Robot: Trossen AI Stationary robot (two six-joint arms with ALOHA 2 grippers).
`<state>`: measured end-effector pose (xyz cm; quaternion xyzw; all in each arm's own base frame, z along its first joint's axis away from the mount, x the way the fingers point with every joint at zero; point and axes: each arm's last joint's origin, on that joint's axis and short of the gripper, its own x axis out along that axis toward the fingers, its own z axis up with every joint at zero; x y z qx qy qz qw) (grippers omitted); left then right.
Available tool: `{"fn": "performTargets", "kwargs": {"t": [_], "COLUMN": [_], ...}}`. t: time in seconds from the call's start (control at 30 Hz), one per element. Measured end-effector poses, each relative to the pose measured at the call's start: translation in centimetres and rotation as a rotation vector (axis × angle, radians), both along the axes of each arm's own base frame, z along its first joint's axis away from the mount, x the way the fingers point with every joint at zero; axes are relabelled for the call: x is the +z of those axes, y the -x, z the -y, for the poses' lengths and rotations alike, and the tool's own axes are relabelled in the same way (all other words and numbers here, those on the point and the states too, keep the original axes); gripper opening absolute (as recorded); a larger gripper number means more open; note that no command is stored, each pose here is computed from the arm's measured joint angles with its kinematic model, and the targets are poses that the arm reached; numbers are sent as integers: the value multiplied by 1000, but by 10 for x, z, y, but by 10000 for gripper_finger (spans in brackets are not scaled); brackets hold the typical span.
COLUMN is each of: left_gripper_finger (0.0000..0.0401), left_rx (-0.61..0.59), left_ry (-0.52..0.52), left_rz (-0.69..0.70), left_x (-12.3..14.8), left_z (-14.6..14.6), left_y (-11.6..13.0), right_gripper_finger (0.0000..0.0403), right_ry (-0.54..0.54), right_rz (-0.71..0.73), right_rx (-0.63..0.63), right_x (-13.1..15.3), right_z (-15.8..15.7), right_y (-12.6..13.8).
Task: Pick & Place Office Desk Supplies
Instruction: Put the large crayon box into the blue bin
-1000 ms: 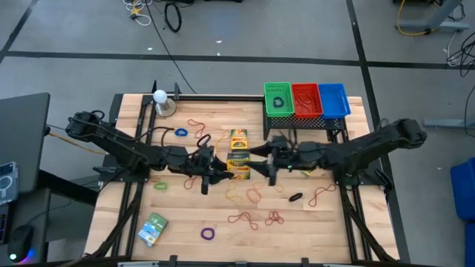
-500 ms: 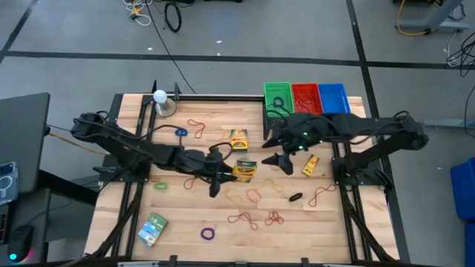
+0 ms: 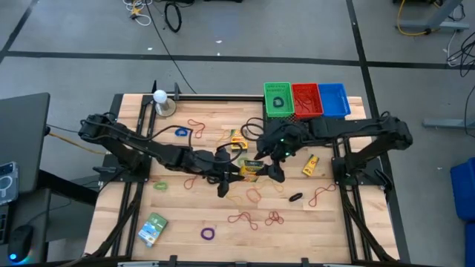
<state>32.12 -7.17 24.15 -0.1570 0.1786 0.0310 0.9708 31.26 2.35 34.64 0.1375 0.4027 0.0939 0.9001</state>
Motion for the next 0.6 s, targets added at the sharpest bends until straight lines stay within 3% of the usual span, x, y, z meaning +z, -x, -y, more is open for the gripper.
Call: {"fn": "performTargets", "kwargs": {"t": [0.23,0.6], "left_gripper_finger": [119,119], "left_rx": [6,16], "left_ry": [12,32], "left_rz": [6,25], "left_x": [1,2], "left_z": [0,-1], "left_y": [0,-1], "right_gripper_finger": [285,163], "right_ry": [0,10], "right_rz": [-48,-44], "right_rx": [14,30], "right_x": [-14,-16], "right_z": [-1,-1], "right_y": [-11,-13]}}
